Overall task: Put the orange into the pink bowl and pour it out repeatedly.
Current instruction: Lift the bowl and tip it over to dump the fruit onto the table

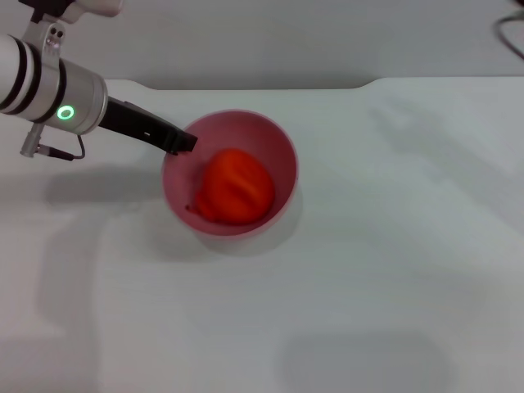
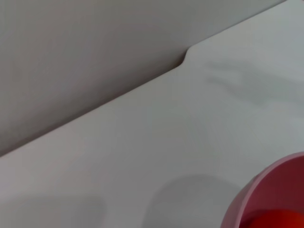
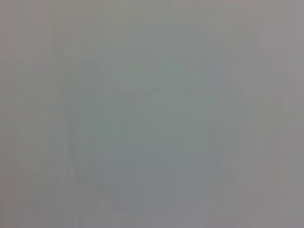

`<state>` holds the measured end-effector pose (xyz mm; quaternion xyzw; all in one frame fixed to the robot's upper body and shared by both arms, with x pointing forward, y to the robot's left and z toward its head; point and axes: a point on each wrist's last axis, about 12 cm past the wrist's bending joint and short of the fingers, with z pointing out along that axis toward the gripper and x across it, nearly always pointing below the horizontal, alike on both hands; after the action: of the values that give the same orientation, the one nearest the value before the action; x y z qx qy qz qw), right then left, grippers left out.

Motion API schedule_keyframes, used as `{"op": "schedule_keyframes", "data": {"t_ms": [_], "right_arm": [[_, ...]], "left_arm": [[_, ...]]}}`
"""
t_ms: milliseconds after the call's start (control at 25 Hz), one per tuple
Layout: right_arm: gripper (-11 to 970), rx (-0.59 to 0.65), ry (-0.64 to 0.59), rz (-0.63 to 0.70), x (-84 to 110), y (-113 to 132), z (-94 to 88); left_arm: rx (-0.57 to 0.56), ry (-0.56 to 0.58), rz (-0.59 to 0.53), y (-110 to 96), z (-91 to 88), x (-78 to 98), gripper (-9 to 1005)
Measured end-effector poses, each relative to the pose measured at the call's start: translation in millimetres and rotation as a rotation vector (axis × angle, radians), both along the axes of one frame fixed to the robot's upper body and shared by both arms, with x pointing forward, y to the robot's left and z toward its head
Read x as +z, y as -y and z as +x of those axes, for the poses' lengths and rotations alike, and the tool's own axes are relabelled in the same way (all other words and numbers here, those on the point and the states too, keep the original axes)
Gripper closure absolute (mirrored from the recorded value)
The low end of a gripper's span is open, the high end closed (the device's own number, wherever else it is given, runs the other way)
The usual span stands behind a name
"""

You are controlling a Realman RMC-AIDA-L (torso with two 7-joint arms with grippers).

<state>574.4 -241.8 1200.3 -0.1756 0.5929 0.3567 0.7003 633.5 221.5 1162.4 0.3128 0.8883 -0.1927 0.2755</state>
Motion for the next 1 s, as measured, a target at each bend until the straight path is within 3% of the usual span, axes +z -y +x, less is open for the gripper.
{"op": "schedule_keyframes", "data": {"t_ms": [200,360,440,480,560,640,680,1000], "right_arm": [[565,-0.082,0.208,0.225,-25.6,40,-19.6],[565,-0.155,0.288,0.27,-41.2,57,-32.1],[565,-0.198,0.319,0.287,-46.3,63,-37.6],[565,-0.212,0.327,0.294,-47.8,65,-39.2],[565,-0.248,0.34,0.309,-50.5,71,-41.9],[565,-0.265,0.345,0.315,-51.5,74,-43.2],[565,-0.269,0.347,0.315,-51.7,75,-43.6],[566,-0.283,0.364,0.319,-50.4,79,-45.2]], "left_arm": [[0.006,0.026,0.0,4,2.7,-0.7,929],[0.007,0.047,0.002,8,4.2,-1.4,929],[-0.004,0.101,0.01,20,6.8,-4.3,929],[-0.004,0.101,0.01,20,6.8,-4.3,928],[-0.04,0.237,0.025,52,5.2,-17.6,928],[-0.04,0.237,0.025,52,5.2,-17.6,928],[-0.046,0.3,0.036,62,3.8,-23.3,928],[-0.042,0.314,0.037,63,0.9,-28.5,927]]}}
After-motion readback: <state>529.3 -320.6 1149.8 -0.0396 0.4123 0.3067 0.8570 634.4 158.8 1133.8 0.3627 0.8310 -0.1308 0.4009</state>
